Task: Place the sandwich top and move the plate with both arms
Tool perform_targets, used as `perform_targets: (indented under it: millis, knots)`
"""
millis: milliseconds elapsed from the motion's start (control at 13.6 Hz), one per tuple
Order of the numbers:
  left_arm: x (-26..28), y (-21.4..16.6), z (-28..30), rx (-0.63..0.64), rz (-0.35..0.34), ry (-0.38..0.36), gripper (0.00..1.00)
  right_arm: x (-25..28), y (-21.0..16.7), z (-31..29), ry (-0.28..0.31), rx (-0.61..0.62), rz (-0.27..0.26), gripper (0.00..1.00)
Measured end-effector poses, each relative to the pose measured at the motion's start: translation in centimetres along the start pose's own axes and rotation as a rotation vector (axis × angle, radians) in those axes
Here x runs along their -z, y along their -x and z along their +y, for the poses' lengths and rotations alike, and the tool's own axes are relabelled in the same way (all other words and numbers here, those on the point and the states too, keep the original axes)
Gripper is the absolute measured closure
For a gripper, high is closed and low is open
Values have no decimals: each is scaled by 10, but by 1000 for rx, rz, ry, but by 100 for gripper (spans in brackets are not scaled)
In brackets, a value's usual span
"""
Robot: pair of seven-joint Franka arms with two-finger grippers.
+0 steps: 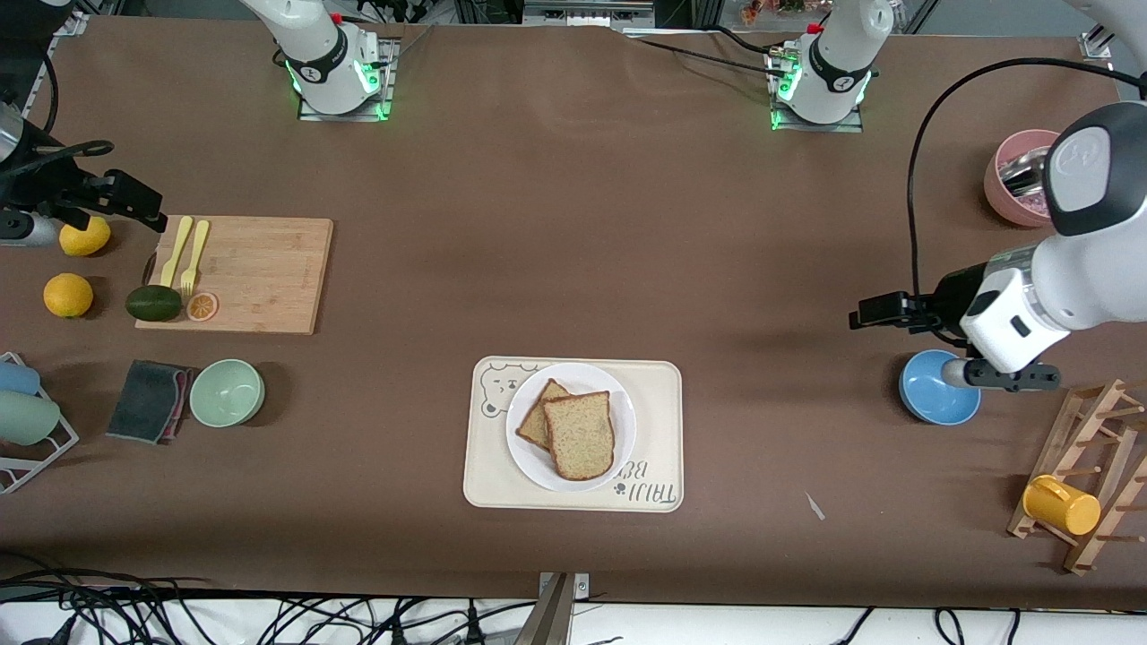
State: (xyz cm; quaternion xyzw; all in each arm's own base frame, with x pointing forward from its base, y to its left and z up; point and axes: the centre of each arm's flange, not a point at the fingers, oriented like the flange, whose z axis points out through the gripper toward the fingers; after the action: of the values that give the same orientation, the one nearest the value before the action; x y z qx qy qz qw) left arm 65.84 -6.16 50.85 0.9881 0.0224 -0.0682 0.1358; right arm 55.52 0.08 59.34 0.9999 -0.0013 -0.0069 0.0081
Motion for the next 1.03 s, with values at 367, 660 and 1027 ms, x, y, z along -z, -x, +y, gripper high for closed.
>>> perform_targets:
  millis: [367, 660, 1027]
  knots:
    - [64, 33, -36, 38, 24, -187, 0, 9, 8, -17, 1, 25, 16, 0]
    - [112, 68, -24, 23, 82, -224, 0, 7, 9, -12, 1, 17, 12, 0]
    - [134, 103, -20, -43, 17, -229, 0, 6, 10, -11, 1, 16, 4, 0]
